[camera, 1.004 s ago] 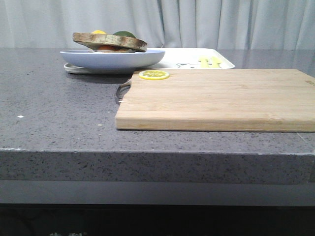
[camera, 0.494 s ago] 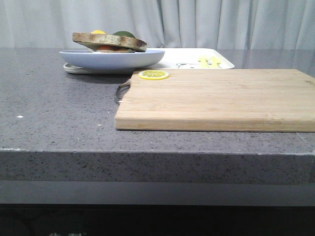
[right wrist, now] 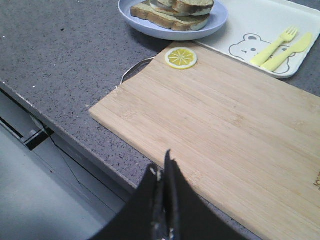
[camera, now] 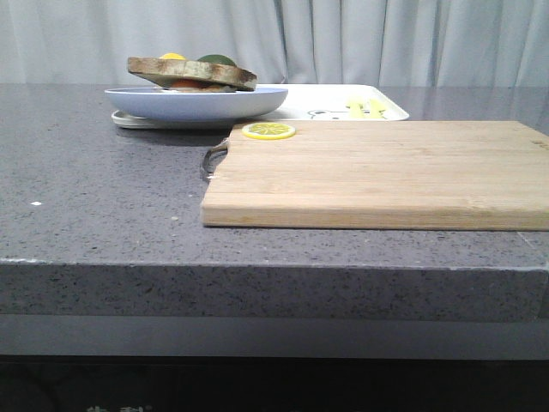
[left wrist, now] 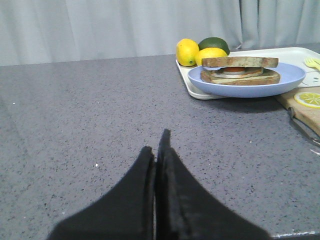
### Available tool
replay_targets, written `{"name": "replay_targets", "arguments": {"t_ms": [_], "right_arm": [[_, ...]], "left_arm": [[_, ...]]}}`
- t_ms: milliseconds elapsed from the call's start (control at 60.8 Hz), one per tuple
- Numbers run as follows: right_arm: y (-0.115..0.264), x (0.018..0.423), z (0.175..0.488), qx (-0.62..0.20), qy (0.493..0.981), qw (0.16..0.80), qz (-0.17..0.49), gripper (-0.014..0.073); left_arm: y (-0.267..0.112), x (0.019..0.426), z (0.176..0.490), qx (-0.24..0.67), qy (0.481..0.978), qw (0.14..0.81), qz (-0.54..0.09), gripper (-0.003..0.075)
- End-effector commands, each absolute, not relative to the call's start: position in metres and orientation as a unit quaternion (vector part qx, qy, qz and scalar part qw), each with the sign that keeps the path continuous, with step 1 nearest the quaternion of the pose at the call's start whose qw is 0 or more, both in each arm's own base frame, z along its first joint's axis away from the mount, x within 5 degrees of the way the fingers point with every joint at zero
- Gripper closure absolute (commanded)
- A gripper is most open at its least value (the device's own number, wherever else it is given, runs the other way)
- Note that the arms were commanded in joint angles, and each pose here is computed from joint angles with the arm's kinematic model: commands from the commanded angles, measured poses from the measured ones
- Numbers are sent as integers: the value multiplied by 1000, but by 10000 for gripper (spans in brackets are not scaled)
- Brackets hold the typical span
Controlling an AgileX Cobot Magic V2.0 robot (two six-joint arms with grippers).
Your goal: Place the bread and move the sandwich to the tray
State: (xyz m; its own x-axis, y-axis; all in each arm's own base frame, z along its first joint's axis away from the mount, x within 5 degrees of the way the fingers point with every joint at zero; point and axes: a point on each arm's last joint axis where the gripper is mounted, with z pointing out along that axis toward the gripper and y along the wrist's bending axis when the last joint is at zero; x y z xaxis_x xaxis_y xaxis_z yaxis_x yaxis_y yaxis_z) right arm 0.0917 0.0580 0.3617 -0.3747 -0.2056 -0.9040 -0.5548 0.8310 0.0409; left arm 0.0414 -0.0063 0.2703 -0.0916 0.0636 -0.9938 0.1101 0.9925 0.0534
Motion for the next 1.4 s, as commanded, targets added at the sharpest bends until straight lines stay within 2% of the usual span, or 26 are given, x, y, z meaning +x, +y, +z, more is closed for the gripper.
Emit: {"name": "replay_targets", "arguments": {"t_ms": [0, 197, 444, 658, 1382], "right_arm": [[57, 93, 376, -221, 786, 550, 179, 663], [57, 93, 377, -221, 785, 550, 179, 663], [57, 93, 376, -221, 786, 549, 179, 663], [57, 93, 376, -221, 786, 549, 179, 663], [57, 93, 376, -221, 786, 549, 179, 663]], "left_arm": [[-5, 40, 270, 31, 693, 720, -29, 738], [-2, 46, 241, -18, 682, 729, -53, 738], [-3, 54, 217, -24, 648, 759, -65, 738], [-2, 53, 218, -11, 644, 764, -48, 738], [-2, 53, 218, -11, 644, 764, -48, 738]]}}
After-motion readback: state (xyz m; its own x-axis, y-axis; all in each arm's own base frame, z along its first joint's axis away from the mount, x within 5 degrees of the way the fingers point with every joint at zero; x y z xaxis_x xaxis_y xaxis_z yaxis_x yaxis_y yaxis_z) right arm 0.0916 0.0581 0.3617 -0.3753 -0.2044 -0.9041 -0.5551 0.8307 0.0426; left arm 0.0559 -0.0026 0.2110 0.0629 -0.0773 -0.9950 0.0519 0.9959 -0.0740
